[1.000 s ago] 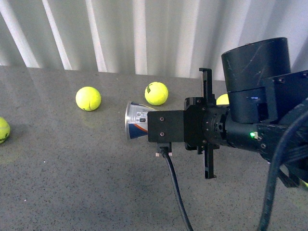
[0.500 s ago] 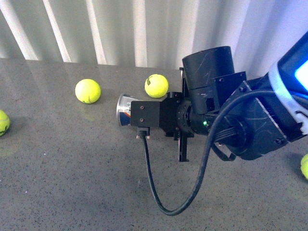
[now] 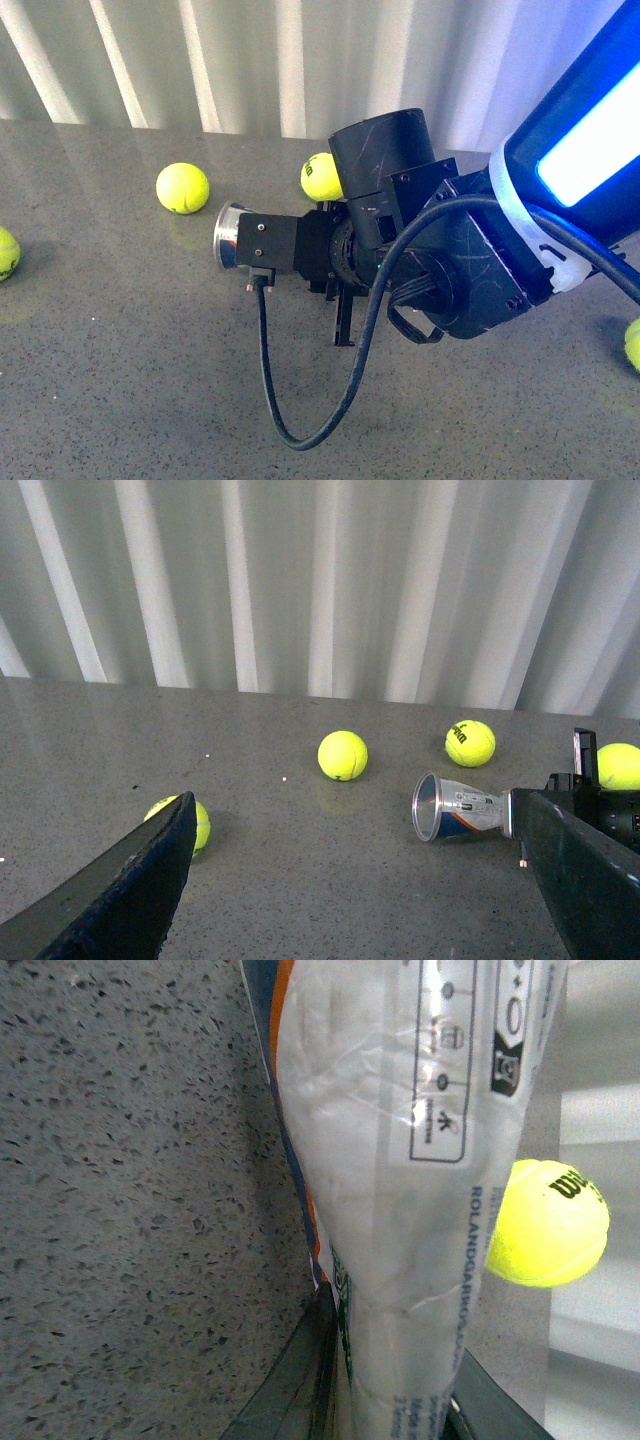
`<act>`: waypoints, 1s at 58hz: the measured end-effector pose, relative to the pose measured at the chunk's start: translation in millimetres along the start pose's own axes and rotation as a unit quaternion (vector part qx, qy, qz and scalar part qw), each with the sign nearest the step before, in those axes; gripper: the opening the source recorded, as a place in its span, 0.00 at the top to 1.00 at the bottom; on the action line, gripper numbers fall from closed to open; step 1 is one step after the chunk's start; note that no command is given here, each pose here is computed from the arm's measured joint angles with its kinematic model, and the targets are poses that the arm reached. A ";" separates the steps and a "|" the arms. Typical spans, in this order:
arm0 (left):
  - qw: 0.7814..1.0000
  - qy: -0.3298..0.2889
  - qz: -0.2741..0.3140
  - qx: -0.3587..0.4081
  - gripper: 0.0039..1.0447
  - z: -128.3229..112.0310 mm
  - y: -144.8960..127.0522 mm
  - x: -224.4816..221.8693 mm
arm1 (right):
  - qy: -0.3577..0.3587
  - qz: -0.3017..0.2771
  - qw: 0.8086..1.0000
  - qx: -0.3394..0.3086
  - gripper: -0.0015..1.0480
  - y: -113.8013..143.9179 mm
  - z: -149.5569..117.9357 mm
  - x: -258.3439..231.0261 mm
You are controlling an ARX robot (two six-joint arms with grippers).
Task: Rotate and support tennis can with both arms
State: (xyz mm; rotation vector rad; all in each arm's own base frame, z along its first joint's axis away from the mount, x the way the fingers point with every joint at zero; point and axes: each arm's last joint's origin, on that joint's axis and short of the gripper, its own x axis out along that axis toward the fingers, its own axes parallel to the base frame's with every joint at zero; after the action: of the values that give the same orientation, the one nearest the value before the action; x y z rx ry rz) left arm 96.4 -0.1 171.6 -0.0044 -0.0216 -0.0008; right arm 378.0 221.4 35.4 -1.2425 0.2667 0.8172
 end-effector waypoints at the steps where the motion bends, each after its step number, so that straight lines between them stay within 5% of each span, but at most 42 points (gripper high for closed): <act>1: 1.000 0.000 0.000 0.000 0.06 0.0 0.0 0.0 | 0.000 0.003 1.000 0.004 0.89 -0.2 1.4 -0.9; 23: 1.000 0.000 0.000 0.000 0.06 0.0 0.0 0.0 | 0.004 0.028 1.000 0.014 0.88 3.5 10.4 -9.9; 58: 1.000 0.000 0.000 0.000 0.06 0.0 0.0 0.0 | 0.037 0.053 0.996 0.060 0.05 1.3 -4.7 -24.3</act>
State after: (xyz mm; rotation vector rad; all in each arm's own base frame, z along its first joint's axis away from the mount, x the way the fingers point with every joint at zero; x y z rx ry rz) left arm 96.4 -0.1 171.6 -0.0044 -0.0216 -0.0008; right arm 361.4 207.5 47.3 -1.1538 0.4380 0.8344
